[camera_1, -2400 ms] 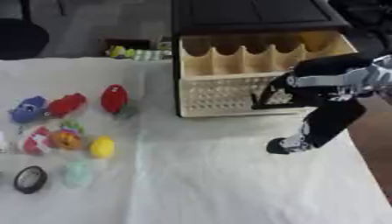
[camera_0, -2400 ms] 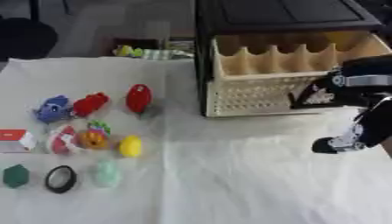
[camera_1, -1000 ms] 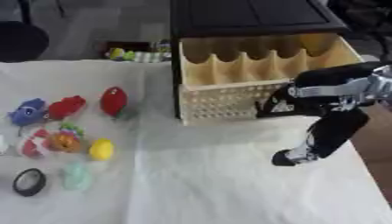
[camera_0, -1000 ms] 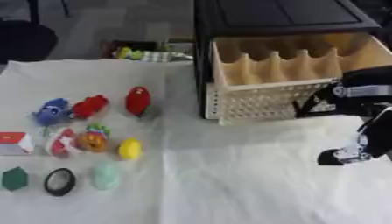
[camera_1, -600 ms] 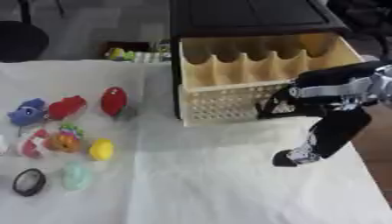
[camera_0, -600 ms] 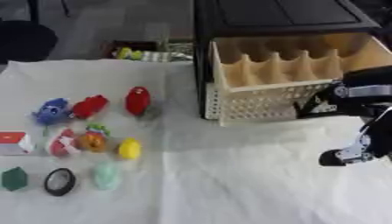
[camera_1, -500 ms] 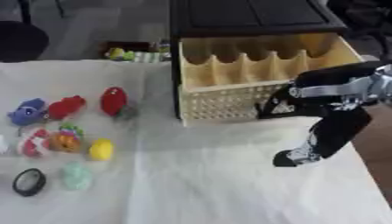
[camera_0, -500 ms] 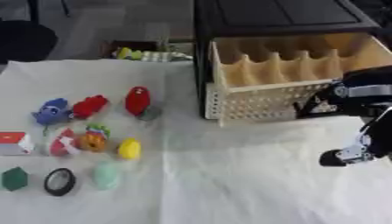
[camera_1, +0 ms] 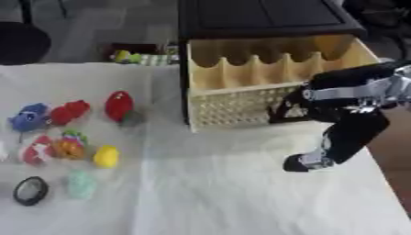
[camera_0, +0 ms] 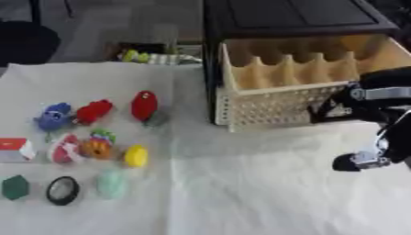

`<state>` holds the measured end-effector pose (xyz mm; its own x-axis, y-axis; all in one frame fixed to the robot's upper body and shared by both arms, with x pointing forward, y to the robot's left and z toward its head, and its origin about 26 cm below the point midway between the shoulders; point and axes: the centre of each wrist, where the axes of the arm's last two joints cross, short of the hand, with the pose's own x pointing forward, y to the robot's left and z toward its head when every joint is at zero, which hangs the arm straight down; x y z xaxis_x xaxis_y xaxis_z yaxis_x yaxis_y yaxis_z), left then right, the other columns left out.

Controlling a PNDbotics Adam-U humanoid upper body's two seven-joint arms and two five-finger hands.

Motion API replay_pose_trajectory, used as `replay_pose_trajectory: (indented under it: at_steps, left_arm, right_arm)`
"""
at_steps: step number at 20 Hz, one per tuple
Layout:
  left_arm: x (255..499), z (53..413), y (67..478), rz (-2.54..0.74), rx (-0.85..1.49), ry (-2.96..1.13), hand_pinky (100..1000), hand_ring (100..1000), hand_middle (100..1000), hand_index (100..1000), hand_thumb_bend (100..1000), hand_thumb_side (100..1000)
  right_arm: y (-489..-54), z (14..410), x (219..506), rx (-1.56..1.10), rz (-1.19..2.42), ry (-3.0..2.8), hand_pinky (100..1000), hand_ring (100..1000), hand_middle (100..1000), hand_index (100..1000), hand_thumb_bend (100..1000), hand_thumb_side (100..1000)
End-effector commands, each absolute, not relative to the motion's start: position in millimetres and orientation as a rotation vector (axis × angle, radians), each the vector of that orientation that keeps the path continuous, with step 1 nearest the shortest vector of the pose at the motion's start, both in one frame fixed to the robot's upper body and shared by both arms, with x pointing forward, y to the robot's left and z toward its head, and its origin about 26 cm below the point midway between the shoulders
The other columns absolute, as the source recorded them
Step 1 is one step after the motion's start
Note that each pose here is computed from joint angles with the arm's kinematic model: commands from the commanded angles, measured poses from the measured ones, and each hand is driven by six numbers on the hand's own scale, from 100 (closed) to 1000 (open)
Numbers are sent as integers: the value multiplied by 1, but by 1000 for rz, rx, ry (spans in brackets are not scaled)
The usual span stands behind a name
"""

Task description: Pick up objects from table and place into drawer.

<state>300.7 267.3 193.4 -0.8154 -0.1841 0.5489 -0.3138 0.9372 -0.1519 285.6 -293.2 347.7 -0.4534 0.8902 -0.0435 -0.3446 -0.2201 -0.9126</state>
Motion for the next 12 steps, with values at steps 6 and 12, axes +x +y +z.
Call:
replay_pose_trajectory:
  at_steps: [6,12]
  left_arm:
    - [299,202,267,308,350,-2574,360,580,649,815,100,945]
    - [299,202,267,306,350,-2575,360,580,649,814,100,945]
  right_arm:
    - [-294,361,279,-857,1775,-1153,129,200,180,941,492,619]
    - [-294,364,278,-874,1767,-1169,129,197,178,939,497,626]
